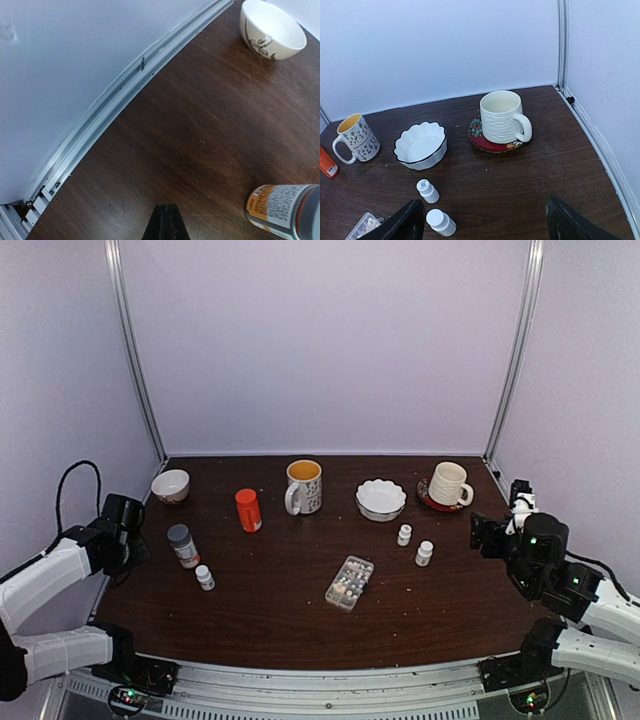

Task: Sort the pills into containers
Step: Move the pill bottle to the center of the board.

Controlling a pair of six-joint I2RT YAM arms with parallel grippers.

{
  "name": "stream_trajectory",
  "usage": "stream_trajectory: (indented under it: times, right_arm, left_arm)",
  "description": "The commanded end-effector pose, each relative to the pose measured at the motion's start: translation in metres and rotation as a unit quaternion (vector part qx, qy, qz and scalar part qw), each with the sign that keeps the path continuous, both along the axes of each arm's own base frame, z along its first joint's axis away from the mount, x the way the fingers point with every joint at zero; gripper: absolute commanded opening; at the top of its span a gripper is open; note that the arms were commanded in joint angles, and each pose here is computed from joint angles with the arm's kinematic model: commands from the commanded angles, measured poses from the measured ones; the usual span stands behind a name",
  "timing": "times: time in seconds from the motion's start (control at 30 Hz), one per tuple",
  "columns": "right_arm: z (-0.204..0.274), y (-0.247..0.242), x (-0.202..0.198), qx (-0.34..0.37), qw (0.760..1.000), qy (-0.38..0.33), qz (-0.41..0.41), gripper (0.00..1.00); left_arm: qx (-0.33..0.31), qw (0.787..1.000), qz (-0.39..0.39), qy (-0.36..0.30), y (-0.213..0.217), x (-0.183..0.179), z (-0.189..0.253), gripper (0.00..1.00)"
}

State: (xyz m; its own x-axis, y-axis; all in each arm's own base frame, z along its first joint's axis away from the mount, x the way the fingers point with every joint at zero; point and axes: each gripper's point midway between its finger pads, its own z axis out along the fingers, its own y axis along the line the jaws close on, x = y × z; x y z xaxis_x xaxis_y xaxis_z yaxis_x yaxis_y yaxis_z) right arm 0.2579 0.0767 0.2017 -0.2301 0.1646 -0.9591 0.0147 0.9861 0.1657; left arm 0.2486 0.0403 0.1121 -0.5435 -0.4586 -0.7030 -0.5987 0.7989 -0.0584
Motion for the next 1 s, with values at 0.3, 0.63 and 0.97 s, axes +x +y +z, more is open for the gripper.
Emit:
stream_trajectory:
  times: [0.3, 0.63, 0.97]
  right_arm:
    - [0.006, -0.005, 0.0, -0.009, 1.0, -0.004, 0.002, 0.86]
    - [0.003, -0.003, 0.0, 0.0, 1.0, -0.008, 0.012, 0.86]
    - [0.001, -0.002, 0.001, 0.002, 1.0, -0.003, 0.016, 0.86]
  left_arm:
    - [-0.115, 0.993, -0.015, -0.01, -0.022, 0.054, -0.062, 0.0]
    - [-0.249, 0.956, -0.153, 0.004, -0.103, 0.084, -0.094, 0.0]
    - [-0.261, 0.948, -0.183, 0.015, -0.135, 0.087, -0.105, 0.0]
